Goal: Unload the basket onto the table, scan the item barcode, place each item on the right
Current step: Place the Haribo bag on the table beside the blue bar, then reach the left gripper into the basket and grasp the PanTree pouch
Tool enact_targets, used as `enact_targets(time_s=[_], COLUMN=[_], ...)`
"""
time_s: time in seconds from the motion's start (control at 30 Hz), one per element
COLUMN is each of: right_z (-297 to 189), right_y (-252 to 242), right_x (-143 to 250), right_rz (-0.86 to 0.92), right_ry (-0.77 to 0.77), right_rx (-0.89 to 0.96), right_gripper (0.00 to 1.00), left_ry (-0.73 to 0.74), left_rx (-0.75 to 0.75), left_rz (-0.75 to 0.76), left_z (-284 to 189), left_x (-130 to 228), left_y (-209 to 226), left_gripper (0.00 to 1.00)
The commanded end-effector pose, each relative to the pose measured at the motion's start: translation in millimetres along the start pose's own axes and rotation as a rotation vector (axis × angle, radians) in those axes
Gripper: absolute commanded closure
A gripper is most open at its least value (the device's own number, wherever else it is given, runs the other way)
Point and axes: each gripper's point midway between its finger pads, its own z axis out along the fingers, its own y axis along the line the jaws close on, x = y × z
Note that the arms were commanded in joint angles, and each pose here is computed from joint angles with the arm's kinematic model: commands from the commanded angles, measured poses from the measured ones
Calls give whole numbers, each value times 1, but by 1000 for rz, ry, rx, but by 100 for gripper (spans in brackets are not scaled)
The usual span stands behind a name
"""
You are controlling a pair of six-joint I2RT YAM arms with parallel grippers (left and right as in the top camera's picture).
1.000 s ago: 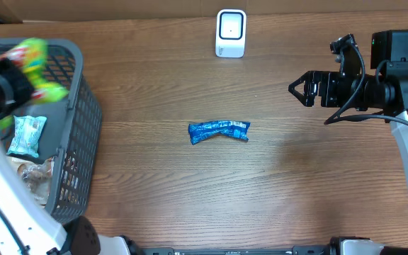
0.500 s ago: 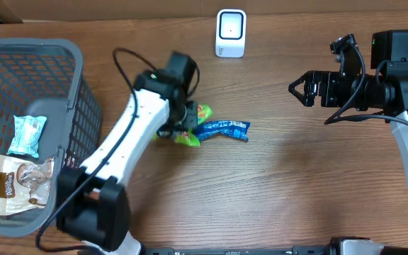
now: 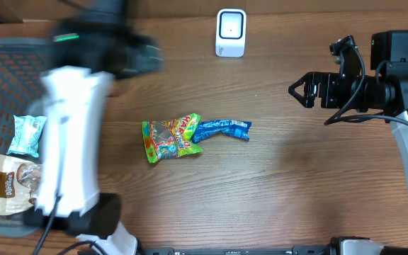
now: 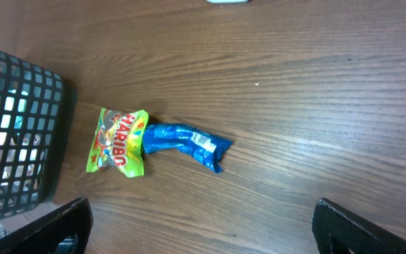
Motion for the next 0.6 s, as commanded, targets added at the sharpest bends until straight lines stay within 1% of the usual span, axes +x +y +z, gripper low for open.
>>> enact_targets(time_s=[0.0, 0.07, 0.13, 0.23, 0.27, 0.3, 0.37, 0.4, 0.5, 0.57], right_z=[-4, -4, -4, -4, -4, -4, -3, -2, 0, 0], right_y=[4, 4, 4, 4, 4, 4, 4, 3, 2, 2], right_x=[-7, -7, -7, -7, -7, -7, -7, -7, -7, -7], right_rz=[-16, -17, -16, -17, -17, -18, -17, -15, -12, -12], right_ry=[-19, -20, -19, -20, -20, -21, -19, -16, -11, -11], right_rx=[-1, 0, -1, 0, 0, 0, -1, 0, 0, 0], right_gripper=[0, 0, 0, 0, 0, 0, 0, 0, 0, 0], left_ry=[-154, -138, -67, 107, 151, 200, 245, 275, 312, 310], left_rx=[-196, -250, -308, -447, -478, -500, -482, -450, -427, -415], left_rz=[-191, -325, -474, -690, -740, -807, -868, -904, -948, -954], left_z=[-55, -58, -48, -17, -4, 19, 48, 73, 116, 147], left_x=[-26, -20, 0, 49, 63, 82, 101, 117, 146, 165], left_y=[112, 158, 202, 266, 282, 304, 317, 322, 325, 326], left_gripper=[10, 10, 10, 9, 9, 8, 8, 8, 9, 9])
